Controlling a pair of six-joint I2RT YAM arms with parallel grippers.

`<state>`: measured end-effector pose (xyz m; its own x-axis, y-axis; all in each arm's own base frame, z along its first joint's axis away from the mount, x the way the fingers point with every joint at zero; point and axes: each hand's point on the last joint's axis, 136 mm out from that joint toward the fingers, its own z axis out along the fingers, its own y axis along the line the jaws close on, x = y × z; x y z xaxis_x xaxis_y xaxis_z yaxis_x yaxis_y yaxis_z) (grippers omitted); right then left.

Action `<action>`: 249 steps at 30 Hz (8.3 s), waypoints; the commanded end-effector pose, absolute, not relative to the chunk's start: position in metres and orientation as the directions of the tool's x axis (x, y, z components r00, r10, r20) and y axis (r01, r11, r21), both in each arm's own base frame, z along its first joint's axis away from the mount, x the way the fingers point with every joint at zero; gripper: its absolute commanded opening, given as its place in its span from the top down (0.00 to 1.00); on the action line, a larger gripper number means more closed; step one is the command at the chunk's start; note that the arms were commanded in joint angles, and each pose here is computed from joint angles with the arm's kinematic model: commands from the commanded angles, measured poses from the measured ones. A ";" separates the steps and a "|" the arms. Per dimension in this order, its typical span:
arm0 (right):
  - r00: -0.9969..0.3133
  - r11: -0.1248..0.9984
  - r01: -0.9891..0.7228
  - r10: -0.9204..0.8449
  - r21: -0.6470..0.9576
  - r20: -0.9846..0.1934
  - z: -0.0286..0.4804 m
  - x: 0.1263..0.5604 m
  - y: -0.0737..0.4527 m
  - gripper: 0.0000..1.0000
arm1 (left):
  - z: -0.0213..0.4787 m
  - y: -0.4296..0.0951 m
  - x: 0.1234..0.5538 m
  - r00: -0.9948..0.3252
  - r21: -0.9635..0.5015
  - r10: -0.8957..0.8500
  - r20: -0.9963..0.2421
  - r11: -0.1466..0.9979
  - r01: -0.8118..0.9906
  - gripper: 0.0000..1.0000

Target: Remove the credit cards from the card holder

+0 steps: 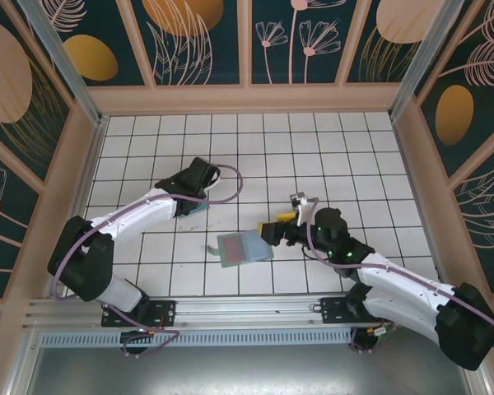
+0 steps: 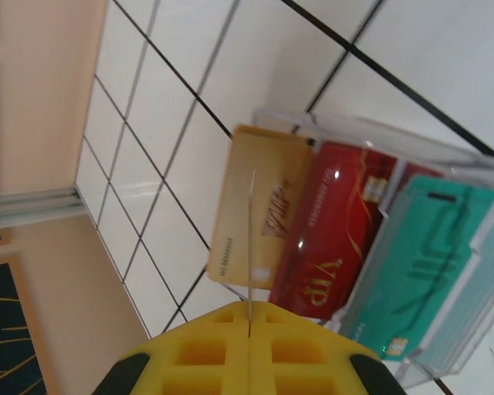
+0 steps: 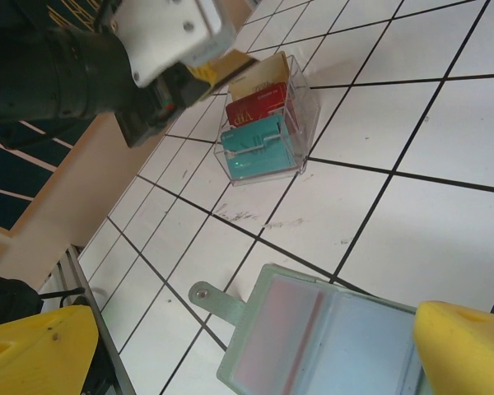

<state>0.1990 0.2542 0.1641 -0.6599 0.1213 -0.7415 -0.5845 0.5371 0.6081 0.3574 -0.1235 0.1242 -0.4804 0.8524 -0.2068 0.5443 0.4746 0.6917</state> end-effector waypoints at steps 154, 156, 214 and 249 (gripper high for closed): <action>-0.834 0.805 -0.386 -0.095 0.451 -0.543 0.035 0.193 0.257 0.57 | 0.099 -0.258 0.187 -0.858 -0.715 -0.399 -0.325 0.697 -0.053 0.47; -0.838 0.807 -0.386 -0.104 0.448 -0.535 0.033 0.192 0.258 0.58 | 0.089 -0.259 0.186 -0.863 -0.704 -0.393 -0.317 0.707 -0.064 0.48; -0.850 0.801 -0.388 -0.120 0.456 -0.513 0.027 0.191 0.264 0.72 | 0.042 -0.290 0.182 -0.924 -0.631 -0.271 -0.270 0.774 -0.043 0.53; -0.852 0.803 -0.386 -0.123 0.453 -0.508 0.025 0.191 0.265 0.72 | 0.030 -0.252 0.173 -0.907 -0.553 -0.316 -0.277 0.825 -0.118 0.51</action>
<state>0.1914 0.2563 0.0212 -0.8519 -0.1160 -0.5106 -0.3750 0.8157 0.4404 0.1748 -0.2504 0.0342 -0.9017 -0.3262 -0.2839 -0.1169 0.8159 -0.5663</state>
